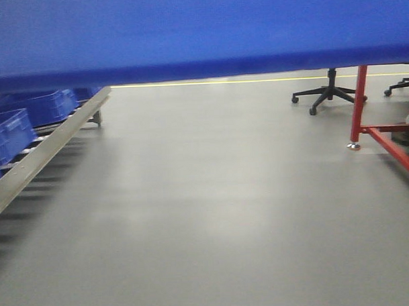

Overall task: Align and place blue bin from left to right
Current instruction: 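Hold the blue bin in both grippers while the base drives away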

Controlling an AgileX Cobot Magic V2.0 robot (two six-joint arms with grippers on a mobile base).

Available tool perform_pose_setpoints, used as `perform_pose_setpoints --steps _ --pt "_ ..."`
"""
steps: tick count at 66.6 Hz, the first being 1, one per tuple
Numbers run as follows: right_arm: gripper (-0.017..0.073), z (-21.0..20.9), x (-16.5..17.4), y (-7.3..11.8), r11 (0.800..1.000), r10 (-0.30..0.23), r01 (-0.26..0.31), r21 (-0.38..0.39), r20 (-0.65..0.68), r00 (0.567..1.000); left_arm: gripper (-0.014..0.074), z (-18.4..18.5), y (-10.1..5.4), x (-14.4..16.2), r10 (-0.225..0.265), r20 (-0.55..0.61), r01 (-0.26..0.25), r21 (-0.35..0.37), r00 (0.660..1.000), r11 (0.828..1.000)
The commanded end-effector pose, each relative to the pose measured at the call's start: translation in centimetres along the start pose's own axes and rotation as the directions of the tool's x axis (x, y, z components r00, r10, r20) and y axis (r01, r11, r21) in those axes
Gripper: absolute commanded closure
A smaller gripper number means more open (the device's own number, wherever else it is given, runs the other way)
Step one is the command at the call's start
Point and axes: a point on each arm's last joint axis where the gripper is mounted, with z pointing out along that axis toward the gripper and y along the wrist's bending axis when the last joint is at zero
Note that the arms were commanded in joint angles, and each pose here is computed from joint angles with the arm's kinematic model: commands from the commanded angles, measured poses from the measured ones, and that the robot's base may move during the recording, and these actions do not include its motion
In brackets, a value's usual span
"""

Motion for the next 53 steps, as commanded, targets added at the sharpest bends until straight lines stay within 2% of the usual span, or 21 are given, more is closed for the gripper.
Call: perform_pose_setpoints --steps 1,53 --pt "0.0638 -0.78 -1.48 1.74 0.983 0.024 0.008 -0.183 0.169 0.985 0.0704 -1.12 -1.98 -1.24 -0.034 0.141 0.004 0.210 0.989 0.978" --pt "0.0638 -0.79 -1.51 1.76 0.983 0.024 0.008 -0.186 0.171 0.985 0.0704 -1.12 -1.97 -1.24 -0.034 0.141 0.003 0.209 0.989 0.978"
